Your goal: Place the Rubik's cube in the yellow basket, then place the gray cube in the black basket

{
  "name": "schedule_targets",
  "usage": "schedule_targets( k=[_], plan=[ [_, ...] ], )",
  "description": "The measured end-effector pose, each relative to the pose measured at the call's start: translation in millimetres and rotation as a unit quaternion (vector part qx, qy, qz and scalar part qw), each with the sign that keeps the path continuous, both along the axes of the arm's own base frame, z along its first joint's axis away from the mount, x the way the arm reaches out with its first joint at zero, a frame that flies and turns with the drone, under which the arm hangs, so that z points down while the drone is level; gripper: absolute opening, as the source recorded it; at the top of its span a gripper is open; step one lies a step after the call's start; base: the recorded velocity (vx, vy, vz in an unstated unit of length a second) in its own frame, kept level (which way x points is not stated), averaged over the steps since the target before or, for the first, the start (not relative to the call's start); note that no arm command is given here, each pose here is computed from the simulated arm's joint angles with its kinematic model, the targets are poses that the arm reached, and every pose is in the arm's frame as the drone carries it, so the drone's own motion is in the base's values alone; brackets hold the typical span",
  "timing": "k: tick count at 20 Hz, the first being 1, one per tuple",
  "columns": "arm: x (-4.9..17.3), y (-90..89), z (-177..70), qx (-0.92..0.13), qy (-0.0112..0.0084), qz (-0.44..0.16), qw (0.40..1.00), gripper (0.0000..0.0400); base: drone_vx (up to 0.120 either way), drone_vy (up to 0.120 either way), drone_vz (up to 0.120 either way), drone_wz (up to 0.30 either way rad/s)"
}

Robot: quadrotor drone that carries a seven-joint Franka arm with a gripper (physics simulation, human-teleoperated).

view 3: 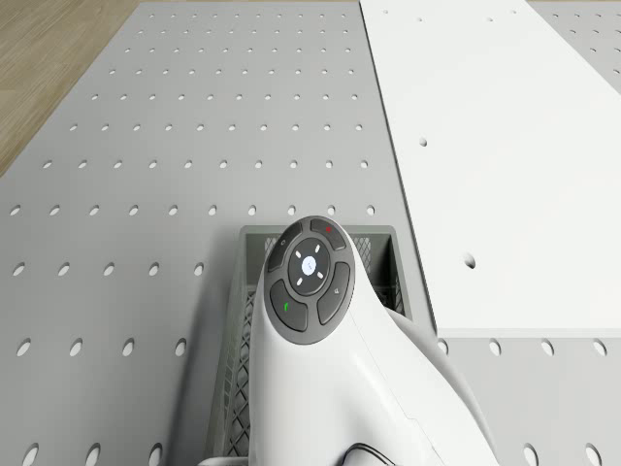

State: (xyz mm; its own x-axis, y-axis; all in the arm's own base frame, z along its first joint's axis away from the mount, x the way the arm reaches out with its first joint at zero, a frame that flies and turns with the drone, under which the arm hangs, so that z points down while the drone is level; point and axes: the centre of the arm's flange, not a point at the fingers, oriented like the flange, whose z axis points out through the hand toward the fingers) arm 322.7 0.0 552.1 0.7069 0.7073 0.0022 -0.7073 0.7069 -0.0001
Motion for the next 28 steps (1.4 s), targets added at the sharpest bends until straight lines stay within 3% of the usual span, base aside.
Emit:
schedule_targets(
  k=[18,23,28],
  plan=[
    [-0.1,0.1,75,0.0,-0.0001,0.0,1.0,0.025,0.0,0.0,0.0,0.0],
    [0.0,0.1,81,0.0,-0.0002,0.0,1.0,0.0349,0.0,0.0,0.0,0.0],
    [0.0,0.0,66,0.0,-0.0001,0.0,1.0,0.0385,0.0,0.0,0.0,0.0]
  ],
)
